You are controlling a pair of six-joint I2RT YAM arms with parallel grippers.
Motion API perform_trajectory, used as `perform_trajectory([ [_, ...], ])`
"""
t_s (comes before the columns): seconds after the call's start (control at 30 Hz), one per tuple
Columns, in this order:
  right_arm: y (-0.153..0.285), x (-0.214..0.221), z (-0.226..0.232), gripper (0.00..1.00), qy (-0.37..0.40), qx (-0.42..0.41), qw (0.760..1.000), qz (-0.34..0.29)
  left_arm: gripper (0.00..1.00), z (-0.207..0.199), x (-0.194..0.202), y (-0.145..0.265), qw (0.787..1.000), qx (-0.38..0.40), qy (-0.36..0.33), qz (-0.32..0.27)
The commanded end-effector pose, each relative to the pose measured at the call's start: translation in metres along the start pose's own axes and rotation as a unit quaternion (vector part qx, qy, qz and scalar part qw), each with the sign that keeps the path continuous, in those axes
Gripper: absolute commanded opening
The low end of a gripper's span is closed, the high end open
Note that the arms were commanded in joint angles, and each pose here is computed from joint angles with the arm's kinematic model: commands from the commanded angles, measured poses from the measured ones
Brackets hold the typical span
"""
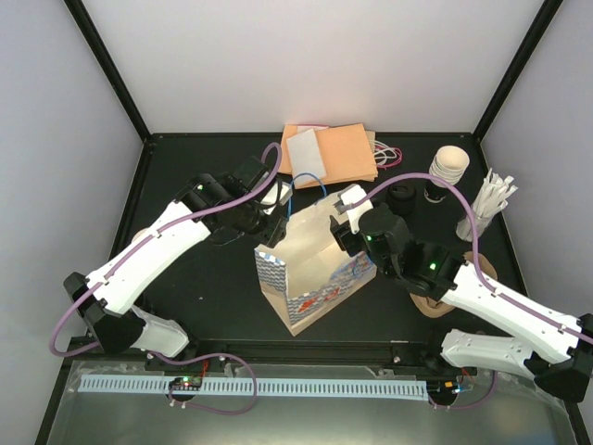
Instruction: Pack the takeout coffee
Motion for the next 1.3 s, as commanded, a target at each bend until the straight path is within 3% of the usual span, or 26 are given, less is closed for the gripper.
perform_trajectory([
  [0.0,0.005,-0.010,-0.010,0.70,-0.015,0.021,0.999,-0.021,0.54,-0.003,-0.019,0.009,0.999,0.010,-0.007,-0.031],
  [0.4,0.019,-0.027,-0.012,0.71,-0.026,0.006,0.999,-0.036,0.64,-0.023,-0.038,0.018,0.994,0.067,-0.037,-0.072],
  [0.53,0.023,-0.035,-0.013,0.71,-0.028,0.006,0.999,-0.044,0.49,-0.028,-0.046,0.017,0.992,0.080,-0.044,-0.087],
  [0.7,0.028,-0.039,-0.017,0.71,-0.030,0.009,0.998,-0.050,0.37,-0.024,-0.055,0.014,0.992,0.066,-0.046,-0.101],
  [0.9,0.035,-0.042,-0.023,0.71,-0.036,0.017,0.997,-0.059,0.02,-0.016,-0.053,0.007,0.995,0.039,-0.039,-0.087],
  [1.27,0.038,-0.031,-0.051,0.75,-0.040,0.108,0.992,-0.046,0.02,0.016,-0.050,0.024,0.992,-0.051,0.022,-0.110],
])
Point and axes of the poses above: each gripper's point midway between its finger pads, its own y axis back along the fingers, its own z axis along the line the jaws close on, x = y × z, the point moved 2 cm from there along y, back along the fingers, and after that the axes turned 6 degrees about -y, right-handed, at the moved point
